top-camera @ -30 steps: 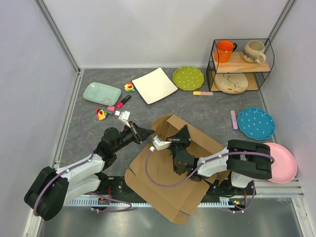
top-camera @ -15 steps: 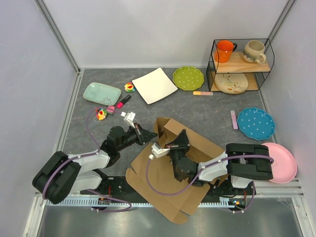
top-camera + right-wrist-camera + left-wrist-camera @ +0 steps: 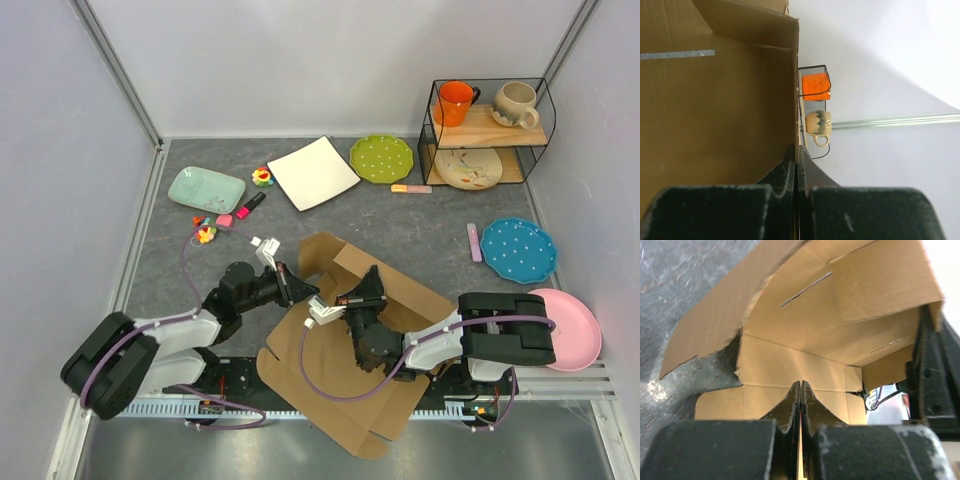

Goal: Fold the paper box

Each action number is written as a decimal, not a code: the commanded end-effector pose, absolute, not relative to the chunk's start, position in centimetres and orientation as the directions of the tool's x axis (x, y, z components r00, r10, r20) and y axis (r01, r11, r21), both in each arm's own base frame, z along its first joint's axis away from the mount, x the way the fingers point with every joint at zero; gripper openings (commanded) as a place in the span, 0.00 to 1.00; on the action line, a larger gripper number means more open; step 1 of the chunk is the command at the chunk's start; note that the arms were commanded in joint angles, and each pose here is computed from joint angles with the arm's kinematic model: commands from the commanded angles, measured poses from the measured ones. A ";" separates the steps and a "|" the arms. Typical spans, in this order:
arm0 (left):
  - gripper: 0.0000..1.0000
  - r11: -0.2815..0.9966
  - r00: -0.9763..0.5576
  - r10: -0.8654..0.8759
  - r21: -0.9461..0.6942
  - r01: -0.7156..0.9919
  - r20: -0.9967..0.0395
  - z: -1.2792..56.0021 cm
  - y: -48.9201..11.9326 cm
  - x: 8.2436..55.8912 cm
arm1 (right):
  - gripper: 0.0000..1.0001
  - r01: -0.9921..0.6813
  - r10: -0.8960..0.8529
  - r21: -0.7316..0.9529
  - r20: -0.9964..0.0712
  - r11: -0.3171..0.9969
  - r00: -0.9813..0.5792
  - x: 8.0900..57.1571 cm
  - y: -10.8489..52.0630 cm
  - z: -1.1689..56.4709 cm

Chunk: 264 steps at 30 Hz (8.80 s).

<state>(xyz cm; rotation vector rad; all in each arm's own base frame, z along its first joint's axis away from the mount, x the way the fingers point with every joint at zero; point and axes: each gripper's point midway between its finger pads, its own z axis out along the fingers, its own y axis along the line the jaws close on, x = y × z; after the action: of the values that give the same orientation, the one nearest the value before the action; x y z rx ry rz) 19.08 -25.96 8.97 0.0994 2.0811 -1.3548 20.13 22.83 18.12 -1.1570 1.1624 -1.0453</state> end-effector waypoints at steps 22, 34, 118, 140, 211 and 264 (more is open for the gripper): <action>0.75 0.808 -0.305 -0.370 -0.466 0.362 -0.878 20.2 -18.0 25.9 | 0.00 0.057 -0.930 -0.932 -0.350 0.358 0.108 23.2 23.7 22.2; 0.76 0.809 -0.305 -0.266 -0.384 0.446 -0.915 19.2 -21.0 28.9 | 0.00 0.034 -0.928 -0.931 -0.359 0.363 0.097 25.8 23.7 22.0; 0.02 0.807 -0.283 -0.138 -0.273 0.524 -0.949 16.7 -20.7 28.5 | 0.59 -0.228 -0.779 -0.750 -0.624 0.621 -0.066 25.6 22.0 24.6; 0.02 0.803 -0.270 -0.132 -0.263 0.535 -0.954 17.1 -20.9 28.3 | 0.23 -0.267 -0.843 -0.802 -0.529 0.534 -0.098 26.7 21.7 21.7; 0.70 0.857 -0.340 -0.363 -0.454 0.243 -0.867 20.6 -16.5 27.6 | 0.00 -0.057 -0.948 -0.948 -0.309 0.313 -0.074 23.9 21.2 18.5; 0.60 0.571 -0.396 -0.398 -0.561 0.599 -0.828 16.0 -25.7 27.0 | 0.00 -0.084 -0.956 -0.952 -0.293 0.294 -0.026 22.7 22.8 18.0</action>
<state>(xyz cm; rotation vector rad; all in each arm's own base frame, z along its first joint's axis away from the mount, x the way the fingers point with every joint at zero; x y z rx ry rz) 24.68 -24.93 11.81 0.1606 1.8209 -1.1023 22.94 21.44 18.38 -1.0638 1.3976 -1.0622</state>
